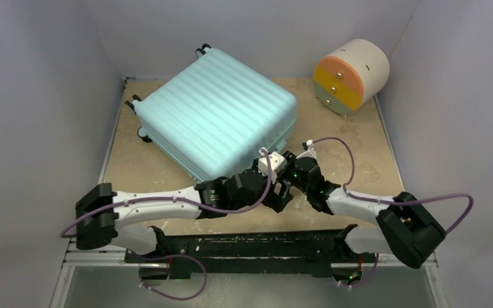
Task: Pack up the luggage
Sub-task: Zip the luggage at the center of the board.
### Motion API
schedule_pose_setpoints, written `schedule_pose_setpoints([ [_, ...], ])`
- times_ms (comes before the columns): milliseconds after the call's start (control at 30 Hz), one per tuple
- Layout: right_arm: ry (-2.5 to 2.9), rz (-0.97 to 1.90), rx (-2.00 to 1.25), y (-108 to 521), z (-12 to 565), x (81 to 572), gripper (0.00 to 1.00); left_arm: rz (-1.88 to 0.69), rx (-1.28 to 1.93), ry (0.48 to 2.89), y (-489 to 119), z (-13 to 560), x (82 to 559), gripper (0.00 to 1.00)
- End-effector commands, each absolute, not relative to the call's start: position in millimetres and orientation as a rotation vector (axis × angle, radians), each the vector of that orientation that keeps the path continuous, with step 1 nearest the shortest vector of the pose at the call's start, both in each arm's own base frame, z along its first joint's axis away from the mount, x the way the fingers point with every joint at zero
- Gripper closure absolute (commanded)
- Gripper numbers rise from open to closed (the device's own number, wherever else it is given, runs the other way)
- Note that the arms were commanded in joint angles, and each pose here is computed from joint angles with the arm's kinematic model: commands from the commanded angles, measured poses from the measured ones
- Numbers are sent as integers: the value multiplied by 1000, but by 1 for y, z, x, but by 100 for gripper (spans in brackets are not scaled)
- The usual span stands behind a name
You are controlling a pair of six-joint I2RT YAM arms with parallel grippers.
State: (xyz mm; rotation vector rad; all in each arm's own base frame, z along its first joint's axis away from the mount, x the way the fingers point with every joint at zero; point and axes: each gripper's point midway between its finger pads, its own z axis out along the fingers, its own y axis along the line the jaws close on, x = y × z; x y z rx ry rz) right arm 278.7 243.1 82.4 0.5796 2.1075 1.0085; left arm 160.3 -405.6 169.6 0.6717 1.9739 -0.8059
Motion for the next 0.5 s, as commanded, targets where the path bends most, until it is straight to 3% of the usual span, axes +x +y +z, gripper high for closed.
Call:
schedule_pose_setpoints([
  [0, 2334, 840, 355, 219, 53, 226, 38, -936, 640, 1899, -388, 227, 144, 20],
  [167, 2149, 840, 11, 216, 100, 225, 32, -904, 559, 1822, -346, 264, 148, 17],
  [300, 1965, 1041, -333, 243, 136, 200, 36, -722, 395, 1733, -299, 279, 176, 16],
  [467, 1768, 1075, -609, 270, 163, 182, 39, -536, 265, 1684, -261, 289, 208, 8],
])
